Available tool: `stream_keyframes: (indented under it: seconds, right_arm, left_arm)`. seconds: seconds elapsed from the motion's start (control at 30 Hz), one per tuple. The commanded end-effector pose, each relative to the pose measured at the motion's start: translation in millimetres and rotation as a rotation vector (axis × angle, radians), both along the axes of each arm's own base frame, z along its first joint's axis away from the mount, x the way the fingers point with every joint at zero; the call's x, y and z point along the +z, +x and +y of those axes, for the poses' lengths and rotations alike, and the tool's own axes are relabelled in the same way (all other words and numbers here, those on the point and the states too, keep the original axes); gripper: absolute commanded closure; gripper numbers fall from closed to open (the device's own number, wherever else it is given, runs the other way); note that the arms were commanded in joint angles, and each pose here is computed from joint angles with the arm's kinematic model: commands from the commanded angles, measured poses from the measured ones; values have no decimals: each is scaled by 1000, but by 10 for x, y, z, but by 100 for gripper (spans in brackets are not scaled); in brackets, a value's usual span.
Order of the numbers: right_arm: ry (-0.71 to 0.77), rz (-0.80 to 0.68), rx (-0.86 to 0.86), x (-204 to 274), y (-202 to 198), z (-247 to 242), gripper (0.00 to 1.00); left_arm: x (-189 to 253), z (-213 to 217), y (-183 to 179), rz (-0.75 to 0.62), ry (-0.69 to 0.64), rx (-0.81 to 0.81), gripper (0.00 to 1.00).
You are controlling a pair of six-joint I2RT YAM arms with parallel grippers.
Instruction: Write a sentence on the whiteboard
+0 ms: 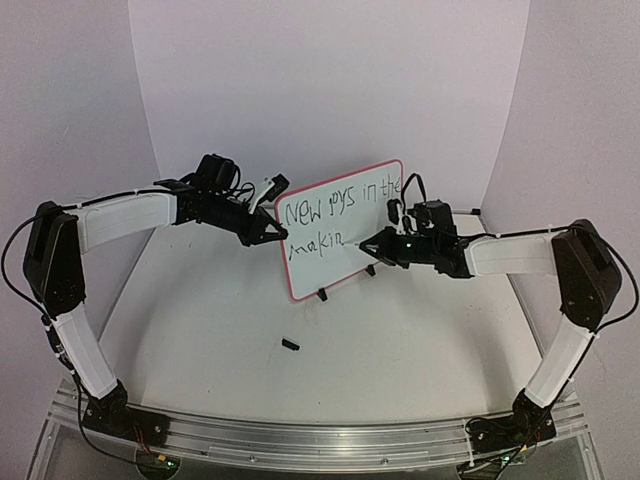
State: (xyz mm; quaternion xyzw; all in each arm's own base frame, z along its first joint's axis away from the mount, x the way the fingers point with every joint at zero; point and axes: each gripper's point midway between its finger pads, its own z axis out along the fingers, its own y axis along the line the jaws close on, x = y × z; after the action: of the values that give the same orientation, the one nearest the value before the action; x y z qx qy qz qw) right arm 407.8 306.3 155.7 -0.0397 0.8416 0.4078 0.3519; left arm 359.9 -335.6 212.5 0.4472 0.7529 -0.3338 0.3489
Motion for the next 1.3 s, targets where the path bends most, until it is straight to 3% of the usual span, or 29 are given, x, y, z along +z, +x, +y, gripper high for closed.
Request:
stream_keyframes:
  seconds: [0.0, 0.83, 1.27]
  right_arm:
    - [34, -81, -32, 372, 9, -84, 100]
    - [51, -104, -9, 464, 219, -16, 100]
    - [34, -43, 19, 187, 142, 1, 100]
  left_arm:
    - [-310, -52, -360, 162, 65, -74, 100]
    - [-319, -47, -358, 163, 67, -72, 100]
    - [-318, -53, -359, 163, 66, -74, 100]
